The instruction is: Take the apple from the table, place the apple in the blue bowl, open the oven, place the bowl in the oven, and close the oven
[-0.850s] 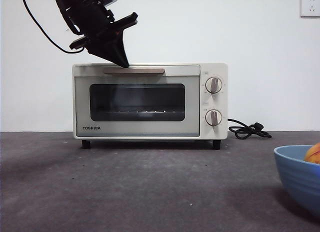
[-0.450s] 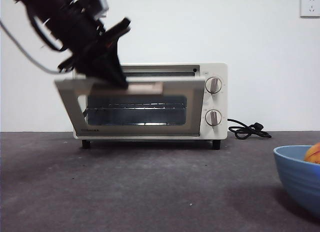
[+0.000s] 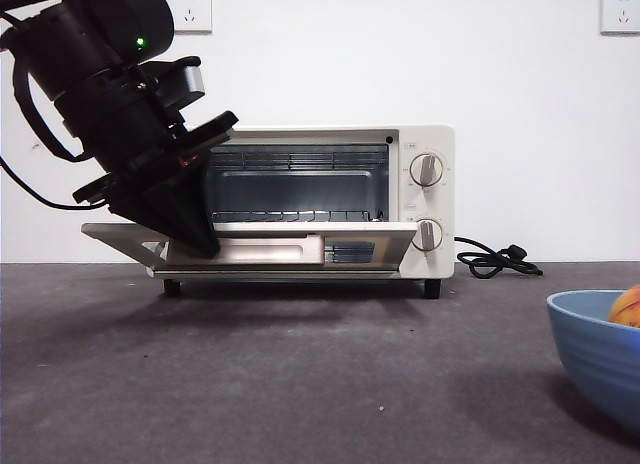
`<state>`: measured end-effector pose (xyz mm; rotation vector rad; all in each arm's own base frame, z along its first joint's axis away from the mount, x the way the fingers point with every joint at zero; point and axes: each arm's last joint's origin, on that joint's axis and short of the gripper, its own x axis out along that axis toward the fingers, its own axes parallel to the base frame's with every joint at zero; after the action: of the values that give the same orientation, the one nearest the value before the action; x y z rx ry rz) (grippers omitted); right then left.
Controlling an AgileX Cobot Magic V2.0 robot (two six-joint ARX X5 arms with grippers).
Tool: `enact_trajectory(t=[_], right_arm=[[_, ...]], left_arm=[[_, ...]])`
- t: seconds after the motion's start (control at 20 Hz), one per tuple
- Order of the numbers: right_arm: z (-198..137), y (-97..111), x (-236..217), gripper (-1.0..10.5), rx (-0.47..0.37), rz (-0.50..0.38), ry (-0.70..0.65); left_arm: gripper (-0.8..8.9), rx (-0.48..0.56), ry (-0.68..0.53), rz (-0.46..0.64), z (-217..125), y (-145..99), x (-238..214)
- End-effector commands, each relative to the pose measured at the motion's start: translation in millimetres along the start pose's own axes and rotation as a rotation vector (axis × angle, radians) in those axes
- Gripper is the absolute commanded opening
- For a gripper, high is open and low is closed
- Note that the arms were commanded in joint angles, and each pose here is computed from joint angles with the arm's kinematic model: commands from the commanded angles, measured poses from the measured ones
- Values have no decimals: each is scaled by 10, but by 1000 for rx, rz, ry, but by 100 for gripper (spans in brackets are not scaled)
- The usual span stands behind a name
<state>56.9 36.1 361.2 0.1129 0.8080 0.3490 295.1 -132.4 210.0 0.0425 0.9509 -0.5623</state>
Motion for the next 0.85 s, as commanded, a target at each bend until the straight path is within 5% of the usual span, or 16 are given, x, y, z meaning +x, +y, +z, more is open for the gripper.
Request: enact_trajectory(t=[0.05, 0.55, 0.85], right_arm=[[-5, -2, -9, -7, 2, 3, 0], [-24, -10, -8, -3, 11, -7, 20], [-92, -18, 71, -3, 103, -30, 168]], left_arm=[[-6, 17, -27, 55, -112, 64, 98], [-6, 55, 101, -42, -534, -86, 224], [-6, 136, 56, -86, -521, -382, -309]])
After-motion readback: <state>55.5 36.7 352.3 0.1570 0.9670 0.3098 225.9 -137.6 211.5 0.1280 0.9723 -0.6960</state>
